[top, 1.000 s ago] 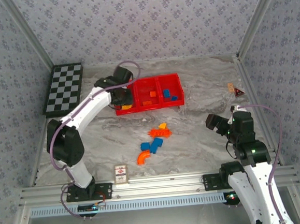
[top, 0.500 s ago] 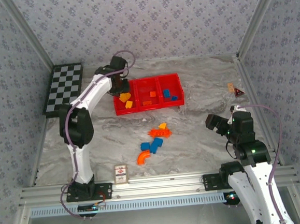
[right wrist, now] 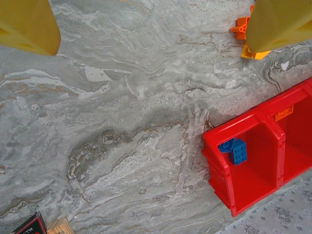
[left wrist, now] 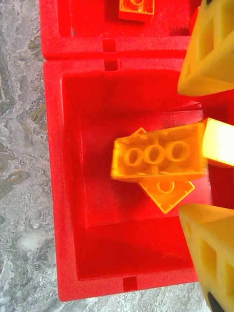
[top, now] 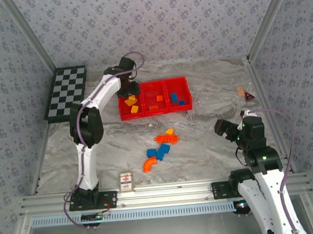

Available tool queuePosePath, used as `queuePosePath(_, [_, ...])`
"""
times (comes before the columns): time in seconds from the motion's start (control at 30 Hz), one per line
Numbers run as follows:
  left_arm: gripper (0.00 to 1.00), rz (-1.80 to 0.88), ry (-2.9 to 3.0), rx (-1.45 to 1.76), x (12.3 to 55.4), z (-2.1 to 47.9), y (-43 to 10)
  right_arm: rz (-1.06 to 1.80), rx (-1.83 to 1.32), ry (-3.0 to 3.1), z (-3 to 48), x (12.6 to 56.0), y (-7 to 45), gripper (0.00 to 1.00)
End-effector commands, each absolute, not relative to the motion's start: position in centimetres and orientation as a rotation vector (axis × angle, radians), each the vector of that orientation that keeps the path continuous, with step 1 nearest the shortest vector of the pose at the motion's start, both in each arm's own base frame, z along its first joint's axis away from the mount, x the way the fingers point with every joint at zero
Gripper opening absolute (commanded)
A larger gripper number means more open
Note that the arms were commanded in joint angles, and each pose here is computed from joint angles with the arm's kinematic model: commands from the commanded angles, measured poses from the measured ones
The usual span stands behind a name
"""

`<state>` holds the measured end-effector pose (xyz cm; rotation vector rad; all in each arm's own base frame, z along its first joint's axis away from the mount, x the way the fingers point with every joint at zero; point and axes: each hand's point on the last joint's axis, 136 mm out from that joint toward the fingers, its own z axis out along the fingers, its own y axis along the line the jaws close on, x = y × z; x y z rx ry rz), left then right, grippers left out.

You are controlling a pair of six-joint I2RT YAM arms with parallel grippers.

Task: Sort the legos into containers by color
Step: Place the lego in the container, then pick up the lego from the center of the table.

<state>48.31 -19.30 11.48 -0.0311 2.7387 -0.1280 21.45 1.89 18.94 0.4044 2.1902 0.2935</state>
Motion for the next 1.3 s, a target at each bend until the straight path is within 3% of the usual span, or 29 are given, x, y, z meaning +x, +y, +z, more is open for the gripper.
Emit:
queuePosePath(0.0, [0.66, -0.170, 2.698, -0.029, 48.0, 13.6, -19.1, 0.291, 0.418, 2.179, 18.8, 21.7, 1.8, 1.00])
queuePosePath(0.23, [0.76, -0.205, 2.653, 0.044, 44.7, 16.5, -19.8, 0.294, 0.418, 2.179, 18.8, 21.6, 1.8, 1.00])
queuePosePath(0.5, [0.90, -0.184, 2.621, 0.208, 37.5, 17.3, -23.5, 0.299, 0.416, 2.181, 18.8, 21.7, 1.9, 1.00])
queuePosePath(0.93, [0.93, -0.188, 2.733, 0.557, 30.2, 13.2, -32.4, 0.304, 0.414, 2.187, 18.7, 21.7, 2.0, 1.00])
queuePosePath(1.27, [0.83, -0.229, 2.834, 0.719, 28.9, 9.1, -36.7, 0.308, 0.412, 2.186, 18.7, 21.7, 2.1, 1.00])
